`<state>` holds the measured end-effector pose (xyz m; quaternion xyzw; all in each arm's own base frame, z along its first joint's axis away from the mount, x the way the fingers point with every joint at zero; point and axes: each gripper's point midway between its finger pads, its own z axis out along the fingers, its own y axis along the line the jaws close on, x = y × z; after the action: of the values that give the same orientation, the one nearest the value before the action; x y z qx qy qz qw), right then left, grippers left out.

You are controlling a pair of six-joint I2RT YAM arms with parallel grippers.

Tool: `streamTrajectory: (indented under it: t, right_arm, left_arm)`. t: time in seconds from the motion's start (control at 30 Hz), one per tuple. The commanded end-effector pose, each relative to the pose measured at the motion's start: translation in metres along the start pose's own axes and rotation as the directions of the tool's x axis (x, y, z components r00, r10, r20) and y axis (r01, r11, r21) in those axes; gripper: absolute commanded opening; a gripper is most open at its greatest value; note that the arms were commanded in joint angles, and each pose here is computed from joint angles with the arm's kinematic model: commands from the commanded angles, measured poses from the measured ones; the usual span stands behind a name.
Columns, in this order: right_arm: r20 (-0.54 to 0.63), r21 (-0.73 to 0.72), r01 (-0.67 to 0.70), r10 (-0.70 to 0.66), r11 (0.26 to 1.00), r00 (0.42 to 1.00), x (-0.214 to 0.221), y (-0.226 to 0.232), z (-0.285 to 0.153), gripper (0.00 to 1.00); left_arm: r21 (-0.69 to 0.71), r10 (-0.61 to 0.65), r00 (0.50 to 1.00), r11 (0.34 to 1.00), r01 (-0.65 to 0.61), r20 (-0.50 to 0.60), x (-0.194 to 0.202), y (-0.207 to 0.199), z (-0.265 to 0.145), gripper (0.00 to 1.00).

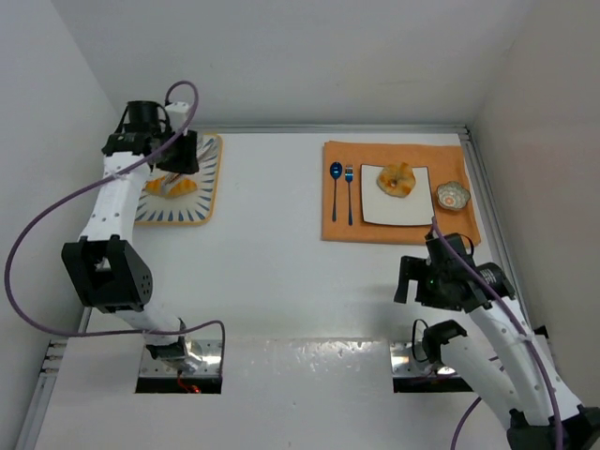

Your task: Place the bread

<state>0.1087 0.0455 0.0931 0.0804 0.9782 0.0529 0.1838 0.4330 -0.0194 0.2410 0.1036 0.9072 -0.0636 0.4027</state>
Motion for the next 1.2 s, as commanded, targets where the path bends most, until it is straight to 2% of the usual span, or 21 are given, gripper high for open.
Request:
streamTrajectory:
  t: [0.0, 0.1, 0.17, 0.47, 0.7, 0.93, 1.17]
  right_arm:
    - [0.043, -0.074, 0.045, -0.042, 0.996, 0.998, -0.018, 0.017, -0.003, 1.0]
    - [0.046, -0.089, 0.043, -0.039, 0.995, 0.998, -0.02, 0.021, 0.003, 1.0]
    - [0.035, -0.116, 0.044, -0.04, 0.992, 0.999, -0.017, 0.025, 0.004, 1.0]
    - [0.028, -0.087, 0.035, -0.033, 0.996, 0.999, -0.006, 0.015, 0.002, 1.0]
    - [0.041, -0.077, 0.036, -0.033, 0.996, 0.999, -0.005, 0.012, 0.002, 1.0]
    - [0.035, -0.077, 0.016, -0.014, 0.997, 0.999, -0.006, 0.014, 0.004, 1.0]
    - [0.029, -0.085, -0.02, 0.023, 0.996, 0.999, -0.004, 0.016, 0.008, 0.99]
  left_arm:
    - [0.04, 0.052, 0.997, 0.998, -0.049, -0.063, 0.037, 0.022, -0.03, 0.52]
    - [-0.021, 0.059, 0.994, 0.998, -0.061, -0.097, 0.061, 0.054, -0.039, 0.53]
    - [-0.076, 0.017, 0.995, 0.997, -0.024, -0.103, 0.067, 0.076, -0.046, 0.53]
    - [-0.133, -0.108, 0.982, 0.987, 0.088, -0.152, 0.101, 0.13, -0.044, 0.53]
    - [-0.1, -0.236, 0.967, 0.969, 0.226, -0.094, 0.1, 0.133, -0.016, 0.53]
    - [-0.092, -0.211, 0.976, 0.974, 0.205, -0.059, 0.087, 0.128, 0.006, 0.53]
    - [-0.096, -0.215, 0.971, 0.974, 0.205, -0.108, 0.105, 0.13, 0.025, 0.53]
